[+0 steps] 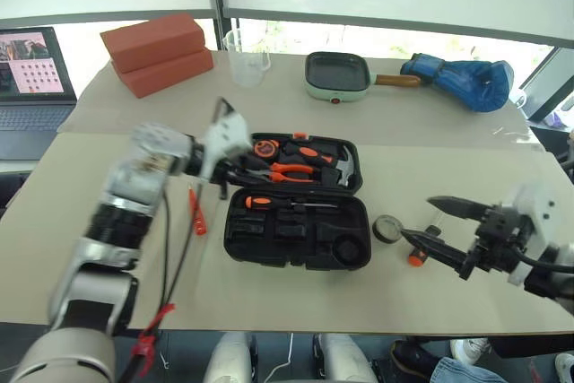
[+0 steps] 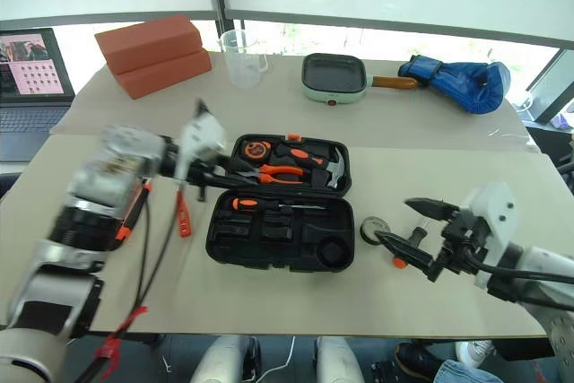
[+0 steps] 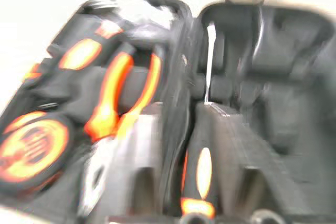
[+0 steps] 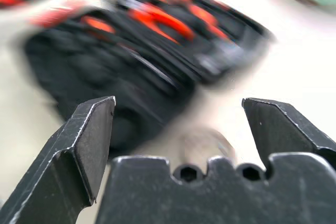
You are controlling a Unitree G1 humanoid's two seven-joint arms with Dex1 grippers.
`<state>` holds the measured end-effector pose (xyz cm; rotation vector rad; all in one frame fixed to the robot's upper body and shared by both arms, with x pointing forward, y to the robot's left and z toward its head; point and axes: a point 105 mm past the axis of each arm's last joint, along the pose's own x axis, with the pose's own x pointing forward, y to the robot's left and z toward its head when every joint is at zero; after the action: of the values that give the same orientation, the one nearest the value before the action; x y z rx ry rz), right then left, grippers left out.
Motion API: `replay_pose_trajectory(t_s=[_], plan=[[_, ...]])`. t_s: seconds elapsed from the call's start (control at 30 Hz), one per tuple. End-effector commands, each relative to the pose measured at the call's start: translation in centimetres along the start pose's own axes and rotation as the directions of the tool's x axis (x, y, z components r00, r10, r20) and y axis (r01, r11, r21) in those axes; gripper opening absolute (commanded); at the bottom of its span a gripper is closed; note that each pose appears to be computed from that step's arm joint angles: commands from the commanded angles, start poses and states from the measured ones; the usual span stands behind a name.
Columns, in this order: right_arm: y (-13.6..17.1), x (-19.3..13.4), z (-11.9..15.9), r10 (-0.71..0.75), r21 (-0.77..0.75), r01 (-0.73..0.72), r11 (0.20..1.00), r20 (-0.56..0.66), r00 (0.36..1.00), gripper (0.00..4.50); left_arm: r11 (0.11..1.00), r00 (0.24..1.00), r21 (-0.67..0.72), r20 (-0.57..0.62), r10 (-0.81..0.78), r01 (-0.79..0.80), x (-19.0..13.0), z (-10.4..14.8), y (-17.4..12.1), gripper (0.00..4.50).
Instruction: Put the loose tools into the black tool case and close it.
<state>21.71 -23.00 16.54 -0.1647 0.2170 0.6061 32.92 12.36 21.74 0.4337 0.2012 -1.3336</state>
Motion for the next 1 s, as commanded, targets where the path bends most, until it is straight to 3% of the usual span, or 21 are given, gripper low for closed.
replay_pose_trajectory(t_s=[0.03, 0.13, 0.17, 0.3, 0.4, 0.53, 0.77, 1.0], plan=[[0.5, -4.2, -1.3, -0.126, 0.016, 0.127, 0.992, -0.077, 0.989, 4.50, 0.975, 0.970, -0.048, 0.123, -0.208, 0.215, -2.7, 2.9, -4.5, 3.25], [0.8, -8.3, -3.1, -0.207, 0.069, 0.223, 0.972, -0.183, 0.961, 4.50, 0.941, 0.941, -0.058, 0.081, -0.328, 0.333, -4.1, 2.7, -7.2, 4.26], [0.8, -9.0, -3.3, -0.220, 0.073, 0.238, 0.968, -0.200, 0.955, 4.50, 0.936, 0.937, -0.061, 0.073, -0.342, 0.346, -4.2, 2.7, -7.6, 4.41], [1.0, -10.7, -3.9, -0.237, 0.115, 0.271, 0.956, -0.248, 0.939, 4.50, 0.920, 0.921, -0.043, 0.063, -0.386, 0.388, -4.1, 2.9, -8.2, 4.41], [1.2, -9.5, -3.9, -0.225, 0.128, 0.260, 0.957, -0.237, 0.945, 4.50, 0.921, 0.919, -0.017, 0.081, -0.386, 0.389, -3.5, 3.3, -7.9, 4.41], [0.9, -5.4, -3.6, -0.191, 0.159, 0.220, 0.962, -0.180, 0.965, 4.50, 0.914, 0.910, 0.025, 0.083, -0.406, 0.405, -2.5, 3.8, -8.1, 4.41], [-0.5, 0.3, -4.9, -0.283, 0.207, 0.324, 0.923, -0.204, 0.937, 4.50, 0.917, 0.916, 0.070, 0.060, -0.397, 0.393, -1.5, 3.9, -8.1, 4.41], [-1.4, 2.8, -7.7, -0.360, 0.236, 0.436, 0.868, -0.304, 0.882, 4.50, 0.937, 0.946, 0.138, 0.005, -0.325, 0.322, -1.1, 3.6, -7.2, 4.41]])
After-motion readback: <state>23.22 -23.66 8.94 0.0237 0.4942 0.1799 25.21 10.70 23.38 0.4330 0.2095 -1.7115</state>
